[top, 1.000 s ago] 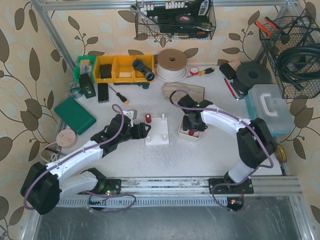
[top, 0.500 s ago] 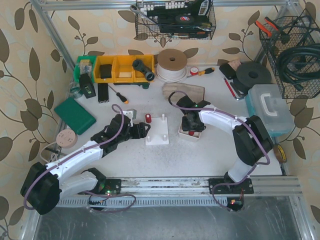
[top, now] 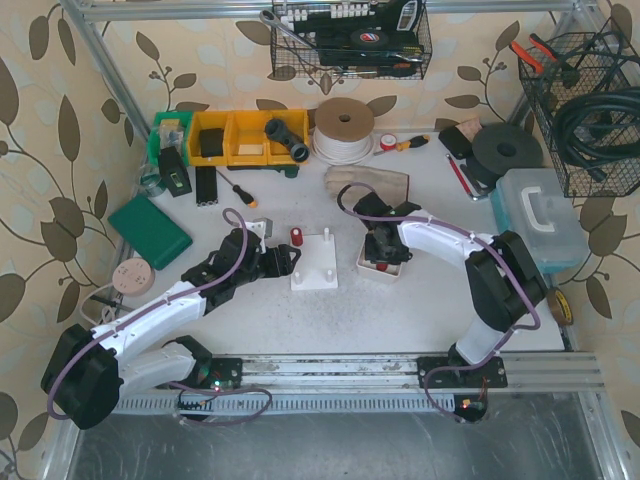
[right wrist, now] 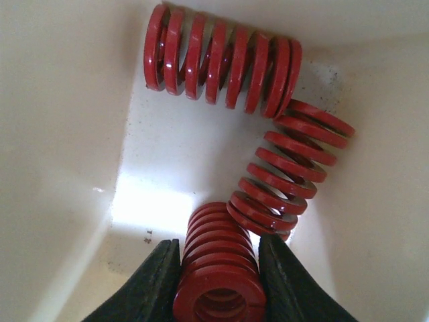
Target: Install the large spring
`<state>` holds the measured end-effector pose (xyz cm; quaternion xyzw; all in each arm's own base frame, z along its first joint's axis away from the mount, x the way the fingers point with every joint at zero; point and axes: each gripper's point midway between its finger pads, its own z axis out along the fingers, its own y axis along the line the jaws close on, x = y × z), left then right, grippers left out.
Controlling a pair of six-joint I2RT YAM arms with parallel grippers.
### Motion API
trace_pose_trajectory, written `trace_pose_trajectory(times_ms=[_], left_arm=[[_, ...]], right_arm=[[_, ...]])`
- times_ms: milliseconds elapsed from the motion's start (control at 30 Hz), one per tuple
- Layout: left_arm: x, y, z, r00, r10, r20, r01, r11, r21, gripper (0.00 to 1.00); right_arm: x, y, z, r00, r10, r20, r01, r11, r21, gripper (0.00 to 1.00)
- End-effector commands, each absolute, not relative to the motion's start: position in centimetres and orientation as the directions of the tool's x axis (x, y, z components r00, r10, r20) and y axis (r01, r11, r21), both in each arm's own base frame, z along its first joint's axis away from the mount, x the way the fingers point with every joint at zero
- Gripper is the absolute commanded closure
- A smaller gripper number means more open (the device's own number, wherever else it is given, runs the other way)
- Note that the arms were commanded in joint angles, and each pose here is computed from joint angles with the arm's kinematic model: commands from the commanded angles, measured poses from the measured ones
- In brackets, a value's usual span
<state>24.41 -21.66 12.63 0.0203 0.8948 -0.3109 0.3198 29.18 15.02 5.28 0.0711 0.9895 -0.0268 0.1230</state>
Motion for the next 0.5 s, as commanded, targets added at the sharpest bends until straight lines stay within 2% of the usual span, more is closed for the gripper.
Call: trace_pose_trajectory(times_ms=[0, 467], left_arm=[[24.3, -22.0, 13.3, -0.784, -0.168, -0.598, 0.250, 0.796, -0.552, 0.23], [22.8, -23.0, 17.1, -0.803, -0.153, -0.576, 0.301, 0.730, -0.614, 0.19]], right_arm=[[28.8, 14.6, 6.9, -0.954, 0.127, -0.271, 0.140, 0.990, -0.028, 0.98], [28.3, 15.1, 16.8, -0.892, 0.084, -0.444, 0.022, 0.989, 0.144, 1.00]])
